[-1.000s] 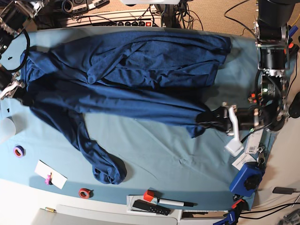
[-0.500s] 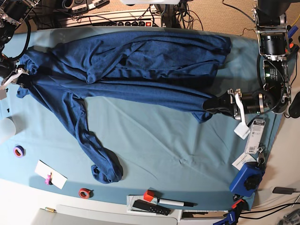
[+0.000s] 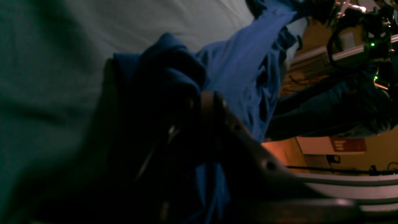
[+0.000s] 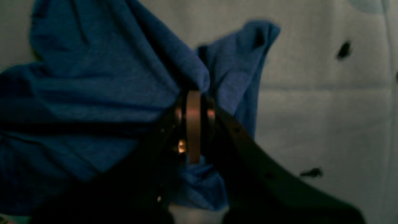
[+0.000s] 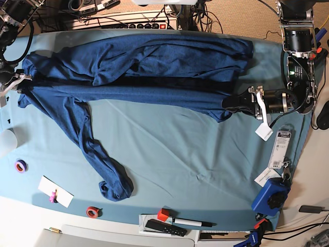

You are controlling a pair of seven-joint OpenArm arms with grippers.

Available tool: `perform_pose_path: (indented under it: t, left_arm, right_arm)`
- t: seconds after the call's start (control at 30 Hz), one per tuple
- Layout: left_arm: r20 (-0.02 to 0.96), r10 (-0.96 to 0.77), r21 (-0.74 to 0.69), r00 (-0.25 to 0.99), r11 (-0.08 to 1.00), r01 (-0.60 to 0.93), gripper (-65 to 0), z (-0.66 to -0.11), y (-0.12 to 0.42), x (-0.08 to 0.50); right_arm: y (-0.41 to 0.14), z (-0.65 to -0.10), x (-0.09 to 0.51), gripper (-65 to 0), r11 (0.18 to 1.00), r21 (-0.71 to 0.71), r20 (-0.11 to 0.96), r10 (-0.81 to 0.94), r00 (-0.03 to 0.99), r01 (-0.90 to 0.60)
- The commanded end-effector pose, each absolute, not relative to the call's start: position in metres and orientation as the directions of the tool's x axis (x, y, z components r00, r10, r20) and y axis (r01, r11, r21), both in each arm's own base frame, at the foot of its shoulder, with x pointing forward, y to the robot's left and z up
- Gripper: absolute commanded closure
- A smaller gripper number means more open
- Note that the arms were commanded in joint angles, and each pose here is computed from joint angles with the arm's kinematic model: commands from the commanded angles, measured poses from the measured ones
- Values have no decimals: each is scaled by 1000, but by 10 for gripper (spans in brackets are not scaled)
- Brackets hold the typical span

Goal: Layout the t-shirt on the table in an organized manner, then fold the t-shirt properly
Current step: 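Drag the held fabric with the left gripper to fold the t-shirt lengthwise, then grasp the hanging sleeve with the right gripper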

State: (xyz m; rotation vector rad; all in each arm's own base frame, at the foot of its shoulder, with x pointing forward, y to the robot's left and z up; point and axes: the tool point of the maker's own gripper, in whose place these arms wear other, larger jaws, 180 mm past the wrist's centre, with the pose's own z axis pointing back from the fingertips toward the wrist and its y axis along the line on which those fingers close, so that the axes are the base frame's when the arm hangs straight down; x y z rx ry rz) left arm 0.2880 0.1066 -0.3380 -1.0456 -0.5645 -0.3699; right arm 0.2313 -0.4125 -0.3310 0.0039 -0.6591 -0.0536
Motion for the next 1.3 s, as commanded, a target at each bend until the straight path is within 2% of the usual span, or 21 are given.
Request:
perform_pose_path:
  t: [0.0, 0.07, 0.1, 0.13, 0.37, 0.5, 0.63, 0.9, 1.13, 1.27]
  left_arm:
    - [637, -2, -686, 771, 454, 568, -106, -323, 110, 298]
    - [637, -2, -686, 771, 454, 568, -232, -323, 110, 298]
    - [635, -8, -684, 772, 459, 567, -273, -324, 110, 298]
    - [632, -20, -677, 774, 471, 565, -295, -327, 111, 297]
    - [639, -29, -664, 769, 484, 570, -298, -325, 117, 300]
    - [726, 34, -597, 687, 526, 605, -298, -288, 143, 333]
    - [801, 11, -491, 598, 583, 647, -298, -247, 172, 362]
    - [862, -44, -361, 505, 646, 673, -298, -203, 201, 387]
    - [879, -59, -320, 473, 662, 677, -298, -191, 203, 397]
    - [903, -71, -244, 424, 728, 641, -298, -185, 216, 413]
  right_arm:
    - [-418, -320, 237, 0, 999, 1, 636, -38, 770, 49]
    - [-414, -331, 233, -170, 998, 17, 624, -58, 779, 61]
    - [-412, -333, 234, -236, 998, 23, 629, -65, 775, 64]
    - [-411, -335, 235, -266, 997, 24, 638, -67, 767, 68]
    - [-417, -317, 253, -267, 997, -3, 728, -48, 684, 73]
    - [-428, -294, 268, -266, 997, -37, 763, -18, 647, 71]
    - [-435, -266, 289, -266, 995, -51, 815, -7, 580, 84]
    - [-430, -235, 321, -266, 995, -2, 880, -47, 473, 104]
    - [-379, -258, 359, -267, 1000, 25, 883, -25, 469, 7]
    - [-370, -291, 389, -267, 1000, 23, 837, -22, 547, 4]
